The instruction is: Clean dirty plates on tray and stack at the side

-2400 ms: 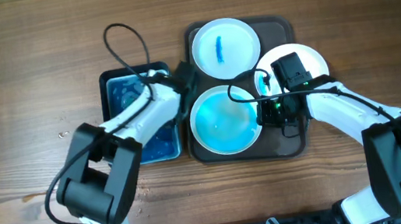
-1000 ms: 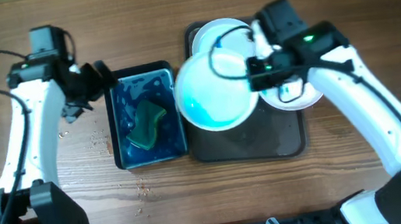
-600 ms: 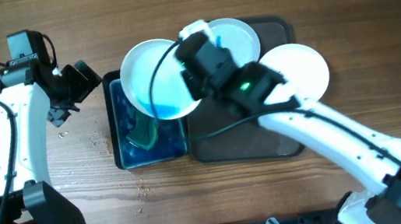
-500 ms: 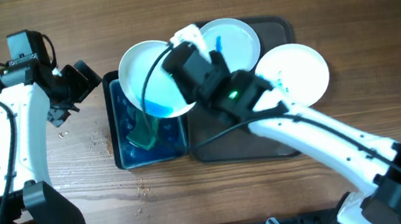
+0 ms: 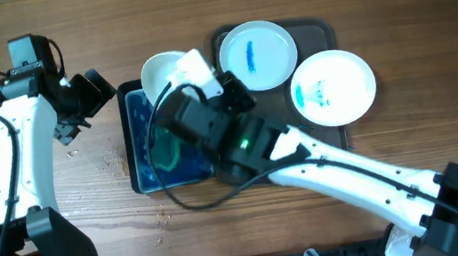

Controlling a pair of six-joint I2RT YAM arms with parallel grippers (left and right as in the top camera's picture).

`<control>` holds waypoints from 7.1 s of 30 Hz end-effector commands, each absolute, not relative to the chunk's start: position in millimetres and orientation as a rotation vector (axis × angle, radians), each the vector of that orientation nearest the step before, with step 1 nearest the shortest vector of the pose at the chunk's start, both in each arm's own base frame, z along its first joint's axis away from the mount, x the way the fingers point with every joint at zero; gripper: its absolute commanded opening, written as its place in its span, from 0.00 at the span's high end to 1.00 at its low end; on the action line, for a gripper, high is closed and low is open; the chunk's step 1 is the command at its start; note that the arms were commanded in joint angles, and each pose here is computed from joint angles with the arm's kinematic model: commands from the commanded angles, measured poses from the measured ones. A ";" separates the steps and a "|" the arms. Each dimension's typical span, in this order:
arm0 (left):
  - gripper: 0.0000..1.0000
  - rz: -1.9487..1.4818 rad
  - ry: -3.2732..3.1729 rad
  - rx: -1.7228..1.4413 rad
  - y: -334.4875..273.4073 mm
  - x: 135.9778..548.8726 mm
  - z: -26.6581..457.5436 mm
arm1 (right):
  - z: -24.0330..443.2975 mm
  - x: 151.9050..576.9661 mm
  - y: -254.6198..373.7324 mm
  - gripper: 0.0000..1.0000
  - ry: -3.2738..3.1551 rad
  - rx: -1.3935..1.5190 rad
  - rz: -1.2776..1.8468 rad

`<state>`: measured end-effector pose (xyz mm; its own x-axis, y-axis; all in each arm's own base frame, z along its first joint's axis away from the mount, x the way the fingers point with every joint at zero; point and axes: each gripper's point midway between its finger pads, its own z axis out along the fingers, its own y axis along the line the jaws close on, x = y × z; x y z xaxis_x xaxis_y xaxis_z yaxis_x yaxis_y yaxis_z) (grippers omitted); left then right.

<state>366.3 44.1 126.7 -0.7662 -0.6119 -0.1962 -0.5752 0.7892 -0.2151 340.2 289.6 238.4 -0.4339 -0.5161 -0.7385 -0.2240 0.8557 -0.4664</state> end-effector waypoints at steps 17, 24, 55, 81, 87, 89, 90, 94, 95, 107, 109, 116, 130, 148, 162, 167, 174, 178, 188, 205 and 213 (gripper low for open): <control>0.00 -0.204 2.696 -0.938 47.3 368.7 133.2 | 284.2 294.1 321.8 0.96 1.776 -0.620 -0.558; 0.00 -0.204 2.696 -0.938 47.3 368.7 133.2 | 292.8 271.2 333.2 0.96 1.706 -0.674 -0.606; 0.00 -0.204 2.696 -0.938 47.3 368.7 133.2 | 306.6 287.6 312.6 0.96 1.705 -0.458 -0.612; 0.00 -0.204 2.696 -0.938 47.3 368.7 133.2 | 209.3 371.4 -49.0 0.96 2.511 0.842 0.331; 0.00 -0.204 2.696 -0.938 47.3 368.7 133.2 | 157.0 326.5 -175.0 0.96 2.490 1.322 0.053; 0.00 -0.204 2.696 -0.938 47.3 368.7 133.2 | 138.5 311.5 -195.1 0.96 2.509 1.431 0.013; 0.00 -0.204 2.695 -0.938 47.3 368.8 133.2 | 127.2 303.3 -203.2 0.96 2.529 1.481 -0.007; 0.00 -0.204 2.696 -0.938 47.3 368.7 133.2 | 95.1 292.0 -208.5 0.96 2.630 1.501 -0.014; 0.00 -0.204 2.696 -0.938 47.3 368.7 133.2 | 85.0 288.3 -208.2 0.96 2.655 1.516 -0.027; 0.00 -0.204 2.696 -0.938 47.3 368.7 133.2 | 18.1 262.4 -166.9 0.96 2.846 1.456 -0.086; 0.00 -0.204 2.696 -0.938 47.3 368.7 133.2 | 18.2 264.4 -160.0 0.95 2.865 1.431 -0.078; 0.00 -0.204 2.696 -0.938 47.3 368.7 133.2 | 57.7 288.3 -138.1 0.59 2.817 1.214 -0.044; 0.00 -0.204 2.696 -0.938 47.3 368.7 133.2 | 97.9 357.2 -37.5 0.41 2.729 0.416 0.296; 0.00 -0.204 2.696 -0.938 47.3 368.7 133.2 | 63.7 347.4 -29.2 0.96 2.833 0.461 0.313; 0.00 -0.656 2.771 -0.799 -12.8 363.3 143.5 | 88.6 276.5 77.7 0.96 2.970 0.142 0.523; 0.03 -0.569 2.872 -0.712 -21.2 346.8 134.7 | 36.8 256.6 98.9 0.96 2.996 0.311 0.472; 0.11 -0.315 2.981 -0.470 -49.4 332.3 114.5 | 28.3 281.0 97.0 0.81 2.860 0.269 0.427; 0.13 -0.109 2.968 -0.399 -61.9 329.6 89.3 | 43.2 285.4 97.2 0.60 2.848 0.165 0.410; 0.51 0.019 2.941 -0.358 -64.2 324.0 16.1 | 99.7 282.9 94.4 0.60 2.759 0.087 0.403; 0.39 -0.196 2.877 -0.493 -64.4 340.0 71.2 | 103.2 272.0 92.7 0.62 2.780 0.100 0.406; 0.40 -0.127 3.031 -0.380 -59.5 305.8 46.4 | 103.8 273.4 93.0 0.61 2.774 0.099 0.407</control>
